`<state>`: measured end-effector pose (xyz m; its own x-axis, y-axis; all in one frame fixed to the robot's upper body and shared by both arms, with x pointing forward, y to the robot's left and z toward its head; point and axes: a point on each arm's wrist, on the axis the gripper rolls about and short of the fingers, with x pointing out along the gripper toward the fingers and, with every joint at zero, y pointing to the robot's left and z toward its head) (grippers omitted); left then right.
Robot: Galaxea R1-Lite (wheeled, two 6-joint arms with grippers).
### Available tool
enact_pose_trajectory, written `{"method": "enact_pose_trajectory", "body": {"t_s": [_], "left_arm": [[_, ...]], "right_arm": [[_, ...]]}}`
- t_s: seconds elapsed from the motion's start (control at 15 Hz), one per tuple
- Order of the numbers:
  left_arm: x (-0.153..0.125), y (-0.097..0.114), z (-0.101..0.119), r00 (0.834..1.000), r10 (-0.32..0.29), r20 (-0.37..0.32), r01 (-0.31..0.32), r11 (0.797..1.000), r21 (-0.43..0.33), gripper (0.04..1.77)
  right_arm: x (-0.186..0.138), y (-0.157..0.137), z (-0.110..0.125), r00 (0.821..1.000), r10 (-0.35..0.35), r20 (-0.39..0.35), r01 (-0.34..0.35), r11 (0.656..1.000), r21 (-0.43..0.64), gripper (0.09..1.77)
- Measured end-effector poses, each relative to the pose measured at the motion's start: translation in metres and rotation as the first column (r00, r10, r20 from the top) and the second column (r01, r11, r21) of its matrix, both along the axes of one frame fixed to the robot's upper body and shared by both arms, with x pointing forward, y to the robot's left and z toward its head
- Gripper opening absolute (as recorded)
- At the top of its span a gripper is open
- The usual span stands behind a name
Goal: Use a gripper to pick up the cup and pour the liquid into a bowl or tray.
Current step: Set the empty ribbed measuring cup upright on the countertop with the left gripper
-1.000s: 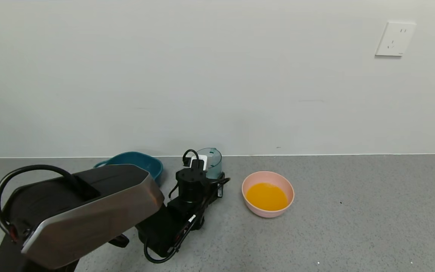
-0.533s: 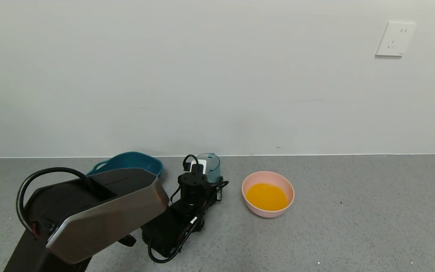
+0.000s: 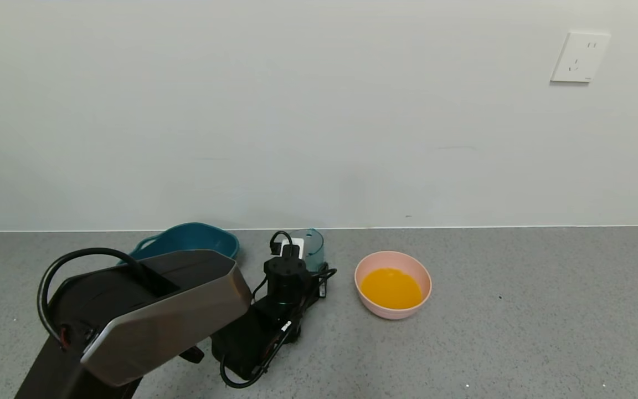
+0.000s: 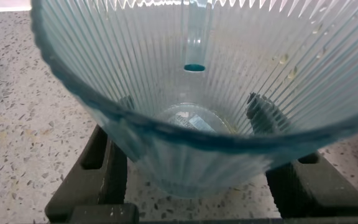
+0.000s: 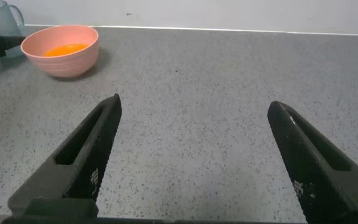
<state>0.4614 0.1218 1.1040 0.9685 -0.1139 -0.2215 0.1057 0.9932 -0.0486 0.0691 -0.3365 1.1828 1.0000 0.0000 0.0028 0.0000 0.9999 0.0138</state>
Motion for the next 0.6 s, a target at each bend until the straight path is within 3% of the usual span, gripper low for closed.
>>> {"method": "enact_pose_trajectory", "body": {"t_s": [0.47,0.6], "left_arm": [[-0.0012,0.0006,-0.0023,1.000,0.005,-0.006,-0.005,1.000,0.010,1.25],[-0.0018,0.0007,-0.0027,1.000,0.004,-0.008,-0.004,1.000,0.014,1.39]], "right_arm": [[0.0000,0.0000,0.0000,1.000,0.000,0.000,0.000,1.000,0.000,1.71],[0.0000,0.0000,0.0000,1.000,0.000,0.000,0.000,1.000,0.000,1.71]]}}
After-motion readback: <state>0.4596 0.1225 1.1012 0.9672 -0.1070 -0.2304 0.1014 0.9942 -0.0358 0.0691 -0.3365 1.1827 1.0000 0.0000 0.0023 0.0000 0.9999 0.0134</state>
